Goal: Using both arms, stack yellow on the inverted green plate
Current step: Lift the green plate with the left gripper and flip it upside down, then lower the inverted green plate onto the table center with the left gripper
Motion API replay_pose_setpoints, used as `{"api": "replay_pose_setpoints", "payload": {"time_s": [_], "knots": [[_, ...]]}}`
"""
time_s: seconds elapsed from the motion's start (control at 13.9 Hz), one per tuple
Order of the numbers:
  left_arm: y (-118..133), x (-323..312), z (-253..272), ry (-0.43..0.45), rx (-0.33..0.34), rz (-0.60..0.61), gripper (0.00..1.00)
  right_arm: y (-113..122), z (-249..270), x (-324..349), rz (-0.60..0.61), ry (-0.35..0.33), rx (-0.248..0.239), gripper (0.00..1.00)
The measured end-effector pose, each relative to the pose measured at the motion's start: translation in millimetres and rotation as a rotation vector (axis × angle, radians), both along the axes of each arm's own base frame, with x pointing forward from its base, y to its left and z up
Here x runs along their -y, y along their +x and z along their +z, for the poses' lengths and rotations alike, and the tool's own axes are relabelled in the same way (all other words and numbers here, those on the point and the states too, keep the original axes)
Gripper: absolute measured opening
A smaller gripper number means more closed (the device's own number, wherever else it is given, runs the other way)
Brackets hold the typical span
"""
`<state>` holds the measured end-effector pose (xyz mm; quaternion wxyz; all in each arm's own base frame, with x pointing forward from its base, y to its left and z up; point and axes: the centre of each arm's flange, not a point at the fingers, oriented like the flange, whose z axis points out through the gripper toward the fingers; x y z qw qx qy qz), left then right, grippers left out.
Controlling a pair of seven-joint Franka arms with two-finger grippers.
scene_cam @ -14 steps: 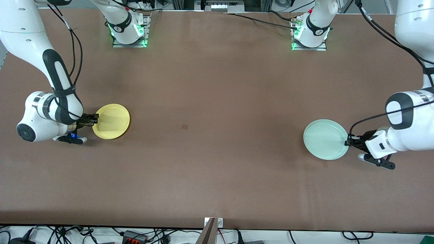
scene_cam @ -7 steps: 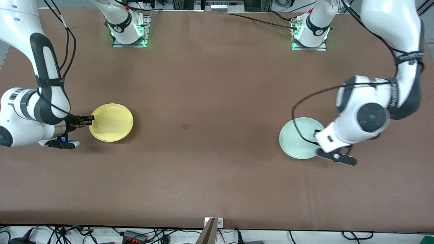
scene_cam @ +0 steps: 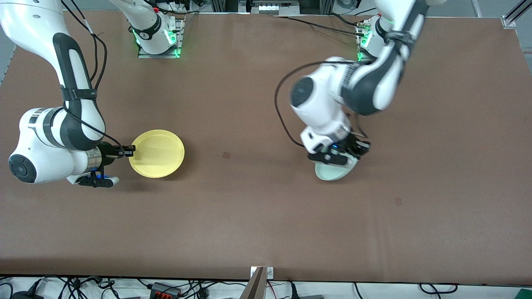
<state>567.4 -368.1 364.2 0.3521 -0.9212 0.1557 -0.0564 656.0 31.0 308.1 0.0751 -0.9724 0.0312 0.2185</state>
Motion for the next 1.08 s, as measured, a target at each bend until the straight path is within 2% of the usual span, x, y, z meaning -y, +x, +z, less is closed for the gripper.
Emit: {"api": "replay_pose_setpoints", "payload": {"time_s": [0.29, 0.5, 0.79, 1.08], "knots": [[-58, 67, -61, 0.200, 0.192, -0.001, 0.03, 1, 0, 4, -0.007, -0.002, 0.002, 0.03], [-88, 98, -101, 0.296, 0.315, -0.058, 0.03, 1, -2, 6, -0.010, -0.003, -0.001, 0.03], [-117, 126, -132, 0.306, 0.423, -0.102, 0.03, 3, -2, 4, -0.016, -0.005, 0.009, 0.03], [-138, 137, -153, 0.309, 0.555, -0.068, 0.03, 4, -3, -7, -0.027, -0.014, 0.015, 0.03]]}}
